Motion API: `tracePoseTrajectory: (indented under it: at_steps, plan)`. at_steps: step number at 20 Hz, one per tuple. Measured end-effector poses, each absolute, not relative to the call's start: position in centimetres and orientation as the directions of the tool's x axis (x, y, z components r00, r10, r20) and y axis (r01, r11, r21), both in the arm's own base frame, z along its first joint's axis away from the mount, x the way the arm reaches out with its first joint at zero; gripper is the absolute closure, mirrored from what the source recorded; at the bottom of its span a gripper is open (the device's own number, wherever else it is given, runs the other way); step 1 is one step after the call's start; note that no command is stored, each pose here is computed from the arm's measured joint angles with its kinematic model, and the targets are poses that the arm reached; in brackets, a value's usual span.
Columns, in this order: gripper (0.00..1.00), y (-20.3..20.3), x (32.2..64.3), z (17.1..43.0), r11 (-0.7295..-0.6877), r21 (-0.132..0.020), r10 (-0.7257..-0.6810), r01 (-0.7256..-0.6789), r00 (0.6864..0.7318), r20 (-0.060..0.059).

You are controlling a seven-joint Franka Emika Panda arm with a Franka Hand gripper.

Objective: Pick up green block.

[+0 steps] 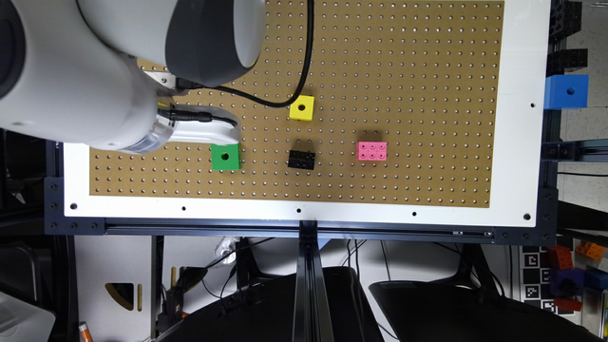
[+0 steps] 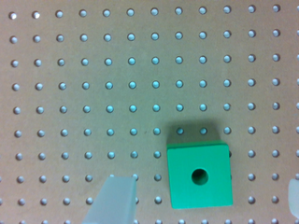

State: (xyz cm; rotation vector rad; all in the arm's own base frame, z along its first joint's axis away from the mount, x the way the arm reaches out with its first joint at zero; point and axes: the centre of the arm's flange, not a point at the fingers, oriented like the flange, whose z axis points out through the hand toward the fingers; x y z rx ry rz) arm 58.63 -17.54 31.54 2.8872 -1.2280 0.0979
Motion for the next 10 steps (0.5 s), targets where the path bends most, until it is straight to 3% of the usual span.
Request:
tracePoseTrajectory:
  at_steps: [4,7,10]
  plan:
    - [0.0,-17.7,59.1,29.2,-0.6942,-0.02,-0.7194,-0.7195,0.6926,0.053]
    - [0.0,-17.7,59.1,27.1,-0.6944,-0.012,-0.7193,-0.7195,0.6935,0.04]
    - [0.0,-17.7,59.3,24.8,-0.6947,-0.013,-0.719,-0.7192,0.6938,0.04]
